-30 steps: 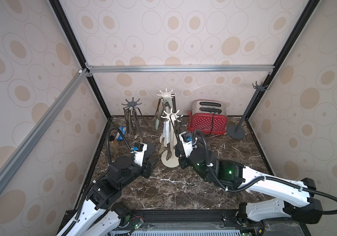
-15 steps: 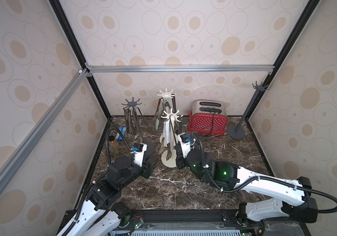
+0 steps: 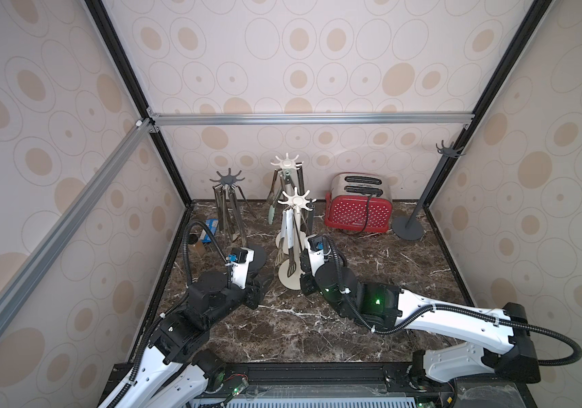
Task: Hang food tongs on kitchen utensil racks
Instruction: Hang the food tongs on the rack.
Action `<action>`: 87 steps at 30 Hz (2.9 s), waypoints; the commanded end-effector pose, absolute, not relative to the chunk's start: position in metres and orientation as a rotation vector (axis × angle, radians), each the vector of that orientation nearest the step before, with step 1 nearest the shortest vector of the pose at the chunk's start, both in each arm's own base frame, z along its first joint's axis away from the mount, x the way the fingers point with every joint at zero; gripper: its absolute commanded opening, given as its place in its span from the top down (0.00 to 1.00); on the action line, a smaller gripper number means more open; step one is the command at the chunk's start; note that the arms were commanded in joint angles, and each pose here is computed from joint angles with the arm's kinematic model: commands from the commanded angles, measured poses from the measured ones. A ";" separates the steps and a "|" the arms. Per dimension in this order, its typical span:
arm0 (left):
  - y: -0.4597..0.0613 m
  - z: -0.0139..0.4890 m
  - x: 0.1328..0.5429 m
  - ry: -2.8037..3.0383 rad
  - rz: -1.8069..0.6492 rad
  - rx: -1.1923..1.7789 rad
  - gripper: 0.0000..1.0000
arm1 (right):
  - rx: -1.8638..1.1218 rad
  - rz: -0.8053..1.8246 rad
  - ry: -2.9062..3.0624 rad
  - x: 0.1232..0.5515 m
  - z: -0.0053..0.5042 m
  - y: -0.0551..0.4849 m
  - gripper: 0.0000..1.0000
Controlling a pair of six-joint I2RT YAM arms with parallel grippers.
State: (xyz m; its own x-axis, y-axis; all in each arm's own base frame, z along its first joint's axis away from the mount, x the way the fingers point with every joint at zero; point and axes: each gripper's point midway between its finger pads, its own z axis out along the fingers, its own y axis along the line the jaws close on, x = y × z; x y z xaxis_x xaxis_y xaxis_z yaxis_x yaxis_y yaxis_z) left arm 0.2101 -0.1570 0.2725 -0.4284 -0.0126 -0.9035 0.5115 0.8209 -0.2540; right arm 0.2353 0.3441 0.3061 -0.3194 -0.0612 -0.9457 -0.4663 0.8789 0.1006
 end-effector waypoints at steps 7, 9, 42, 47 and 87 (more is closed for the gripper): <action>-0.156 0.280 0.210 1.910 -0.624 0.364 0.49 | -0.316 0.422 1.888 0.244 0.290 0.343 1.00; -0.156 0.280 0.210 1.911 -0.625 0.366 0.49 | -0.317 0.411 1.897 0.245 0.284 0.343 1.00; -0.156 0.280 0.210 1.908 -0.622 0.370 0.48 | -0.327 0.367 1.975 0.251 0.245 0.349 0.93; -0.156 0.279 0.209 1.910 -0.621 0.371 0.48 | -0.328 0.374 1.976 0.251 0.246 0.351 0.91; -0.176 0.296 0.199 1.881 -0.758 0.446 0.49 | -0.048 0.109 2.107 0.257 0.256 0.157 0.43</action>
